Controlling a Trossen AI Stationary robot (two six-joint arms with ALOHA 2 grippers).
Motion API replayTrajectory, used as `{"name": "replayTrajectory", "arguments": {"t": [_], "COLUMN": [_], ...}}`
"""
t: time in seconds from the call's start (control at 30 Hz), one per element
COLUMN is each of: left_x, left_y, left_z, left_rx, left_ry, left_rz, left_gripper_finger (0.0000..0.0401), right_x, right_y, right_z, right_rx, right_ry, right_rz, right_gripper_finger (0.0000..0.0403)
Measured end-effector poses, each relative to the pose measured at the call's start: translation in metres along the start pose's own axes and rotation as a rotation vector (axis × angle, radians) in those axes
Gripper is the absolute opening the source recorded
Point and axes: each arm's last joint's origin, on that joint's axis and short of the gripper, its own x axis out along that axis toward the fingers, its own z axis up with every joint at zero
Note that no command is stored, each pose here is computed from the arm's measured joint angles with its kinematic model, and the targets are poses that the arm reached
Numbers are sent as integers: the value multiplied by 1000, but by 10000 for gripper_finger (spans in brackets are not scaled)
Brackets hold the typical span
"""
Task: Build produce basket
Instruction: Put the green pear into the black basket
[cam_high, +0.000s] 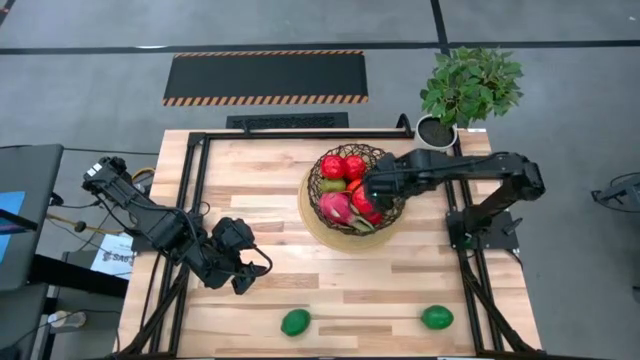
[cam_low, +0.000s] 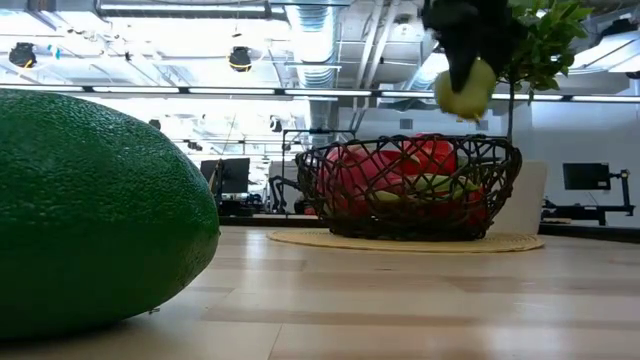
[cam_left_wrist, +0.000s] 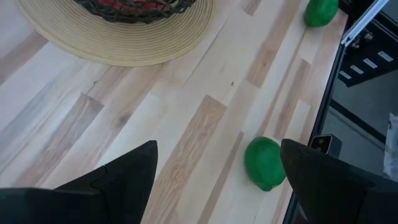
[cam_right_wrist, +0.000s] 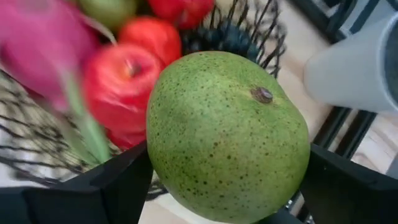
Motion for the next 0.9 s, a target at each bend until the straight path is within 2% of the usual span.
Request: {"name": "replayTrajectory", "arguments": {"t": [0.13, 0.37, 0.67, 0.9], "left_x": [0, 0, 0, 0], "left_y": [0, 1, 1, 2], "left_z": [0, 1, 1, 1], "left_rx": [-1, -8, -70, -75], "left_ry": [-11, -35, -54, -60], "left_rz": [6, 21, 32, 35], "left_gripper_finger": [324, 324, 324, 324], "right_x": [30, 69, 73, 60], "right_y": [-5, -9, -10, -13], "right_z": [-2, -5, -1, 3], "right_rx": [-46, -26, -25, -34], "right_ry": [83, 124, 178, 178], "right_rz": [4, 84, 177, 185], "right_gripper_finger": [358, 365, 386, 391]}}
